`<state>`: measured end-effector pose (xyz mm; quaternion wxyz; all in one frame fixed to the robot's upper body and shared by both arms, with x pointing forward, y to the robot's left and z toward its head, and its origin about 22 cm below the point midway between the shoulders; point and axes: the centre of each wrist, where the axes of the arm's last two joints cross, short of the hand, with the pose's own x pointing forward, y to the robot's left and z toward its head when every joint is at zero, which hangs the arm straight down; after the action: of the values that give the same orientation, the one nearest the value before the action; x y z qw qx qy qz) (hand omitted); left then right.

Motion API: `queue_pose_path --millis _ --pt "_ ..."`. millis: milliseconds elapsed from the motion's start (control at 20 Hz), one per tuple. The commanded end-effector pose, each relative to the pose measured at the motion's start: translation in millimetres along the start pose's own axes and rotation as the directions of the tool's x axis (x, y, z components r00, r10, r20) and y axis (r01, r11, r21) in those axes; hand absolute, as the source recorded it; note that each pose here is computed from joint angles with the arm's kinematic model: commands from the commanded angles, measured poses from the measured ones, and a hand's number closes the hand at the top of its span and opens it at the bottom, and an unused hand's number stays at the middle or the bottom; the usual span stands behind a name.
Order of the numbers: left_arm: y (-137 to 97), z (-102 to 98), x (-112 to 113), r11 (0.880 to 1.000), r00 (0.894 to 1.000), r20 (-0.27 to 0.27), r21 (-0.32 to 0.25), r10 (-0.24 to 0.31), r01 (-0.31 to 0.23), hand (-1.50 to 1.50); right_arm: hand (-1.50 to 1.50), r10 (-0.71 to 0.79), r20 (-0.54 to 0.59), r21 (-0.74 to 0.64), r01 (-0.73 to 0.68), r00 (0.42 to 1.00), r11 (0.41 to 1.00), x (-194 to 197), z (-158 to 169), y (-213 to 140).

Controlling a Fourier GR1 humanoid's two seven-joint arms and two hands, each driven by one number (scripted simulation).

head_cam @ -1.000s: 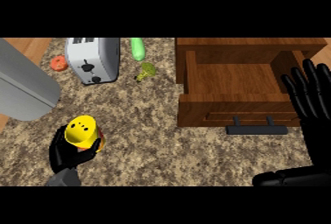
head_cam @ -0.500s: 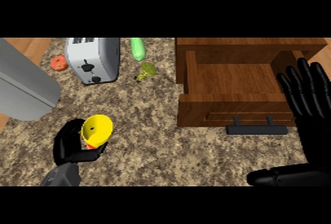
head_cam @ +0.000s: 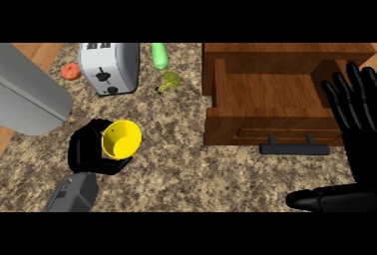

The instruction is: Pick up the cup, place it into the drawer and close the drawer

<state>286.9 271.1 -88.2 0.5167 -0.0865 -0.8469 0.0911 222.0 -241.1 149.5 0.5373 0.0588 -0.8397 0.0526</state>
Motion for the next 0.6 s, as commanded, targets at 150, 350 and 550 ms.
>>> queue_pose_path --millis 150,350,550 --pt "-46.9 -48.7 43.3 0.99 0.998 0.039 -0.131 0.058 -0.052 1.5 -1.5 -0.003 -0.027 0.006 0.004 1.0 1.0 -10.0 16.3 -9.7" --pt "-88.6 -82.1 82.9 0.984 0.996 0.033 -0.161 0.087 -0.081 1.5 -1.5 0.004 -0.022 0.002 -0.004 1.0 1.0 -8.6 7.5 -1.5" --pt "-120.5 -103.0 94.9 0.984 0.994 0.048 -0.153 0.099 -0.091 1.5 -1.5 -0.001 -0.026 -0.007 0.001 1.0 1.0 -14.8 23.8 -10.0"
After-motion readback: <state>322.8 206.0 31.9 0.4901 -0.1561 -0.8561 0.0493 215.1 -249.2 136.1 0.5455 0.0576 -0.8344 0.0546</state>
